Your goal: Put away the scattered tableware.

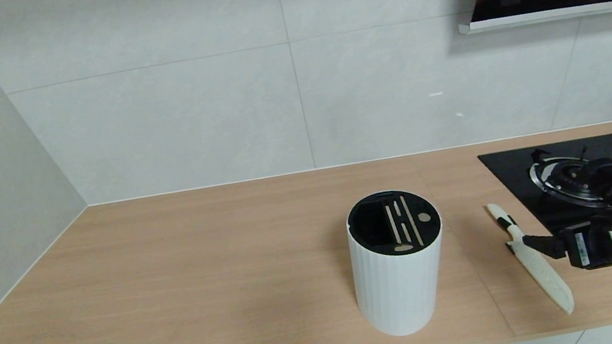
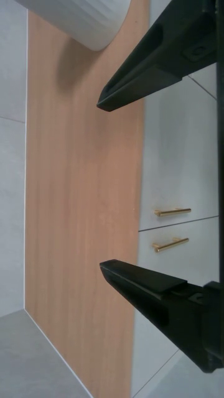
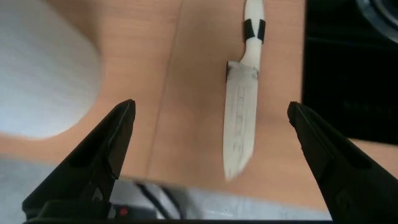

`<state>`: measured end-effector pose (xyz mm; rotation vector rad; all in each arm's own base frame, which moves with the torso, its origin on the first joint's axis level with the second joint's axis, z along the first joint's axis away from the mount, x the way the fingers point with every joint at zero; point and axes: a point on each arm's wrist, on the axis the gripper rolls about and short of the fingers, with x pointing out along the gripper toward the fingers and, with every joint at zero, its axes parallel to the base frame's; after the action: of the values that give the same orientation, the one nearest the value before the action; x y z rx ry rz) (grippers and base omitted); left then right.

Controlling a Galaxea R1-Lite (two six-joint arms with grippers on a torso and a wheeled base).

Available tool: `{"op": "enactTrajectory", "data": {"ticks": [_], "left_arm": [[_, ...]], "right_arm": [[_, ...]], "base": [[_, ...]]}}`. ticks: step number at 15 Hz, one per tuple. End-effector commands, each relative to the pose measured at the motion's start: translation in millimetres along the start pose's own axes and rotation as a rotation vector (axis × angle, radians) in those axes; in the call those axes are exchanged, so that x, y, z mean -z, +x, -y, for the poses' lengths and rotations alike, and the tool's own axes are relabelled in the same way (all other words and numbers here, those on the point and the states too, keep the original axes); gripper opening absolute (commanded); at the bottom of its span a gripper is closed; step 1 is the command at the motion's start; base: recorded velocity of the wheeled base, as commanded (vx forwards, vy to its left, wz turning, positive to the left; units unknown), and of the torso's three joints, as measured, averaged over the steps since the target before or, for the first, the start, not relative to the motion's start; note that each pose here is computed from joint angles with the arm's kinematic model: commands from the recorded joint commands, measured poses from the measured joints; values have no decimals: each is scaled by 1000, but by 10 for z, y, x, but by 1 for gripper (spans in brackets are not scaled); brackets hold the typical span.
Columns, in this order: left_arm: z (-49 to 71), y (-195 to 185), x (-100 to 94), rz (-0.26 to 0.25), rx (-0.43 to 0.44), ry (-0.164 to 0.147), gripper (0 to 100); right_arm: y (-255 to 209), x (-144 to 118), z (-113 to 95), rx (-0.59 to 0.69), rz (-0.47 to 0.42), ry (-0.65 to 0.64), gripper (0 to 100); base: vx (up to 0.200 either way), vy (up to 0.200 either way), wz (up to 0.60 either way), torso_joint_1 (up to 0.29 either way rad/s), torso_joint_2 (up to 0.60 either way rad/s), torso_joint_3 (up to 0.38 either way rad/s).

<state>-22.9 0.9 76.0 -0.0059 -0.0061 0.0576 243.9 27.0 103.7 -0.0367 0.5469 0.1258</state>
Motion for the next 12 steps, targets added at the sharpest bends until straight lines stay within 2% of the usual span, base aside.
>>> {"op": "enactTrajectory", "data": {"ticks": [1,4,6,12], "left_arm": [[0,0,-1,0,-1,0,100],[0,0,-1,0,-1,0,100],[0,0,-1,0,-1,0,100],[0,0,-1,0,-1,0,100]], "right_arm": [[512,287,9,34,-117,-3,100],[735,390,48,49,-132,7,100],[875,448,146,74,-119,24,100],[1251,551,209,116,-89,38,100]], "base": [[0,0,0,0,0,0],[0,0,0,0,0,0],[0,0,0,0,0,0],[0,0,0,0,0,0]]}}
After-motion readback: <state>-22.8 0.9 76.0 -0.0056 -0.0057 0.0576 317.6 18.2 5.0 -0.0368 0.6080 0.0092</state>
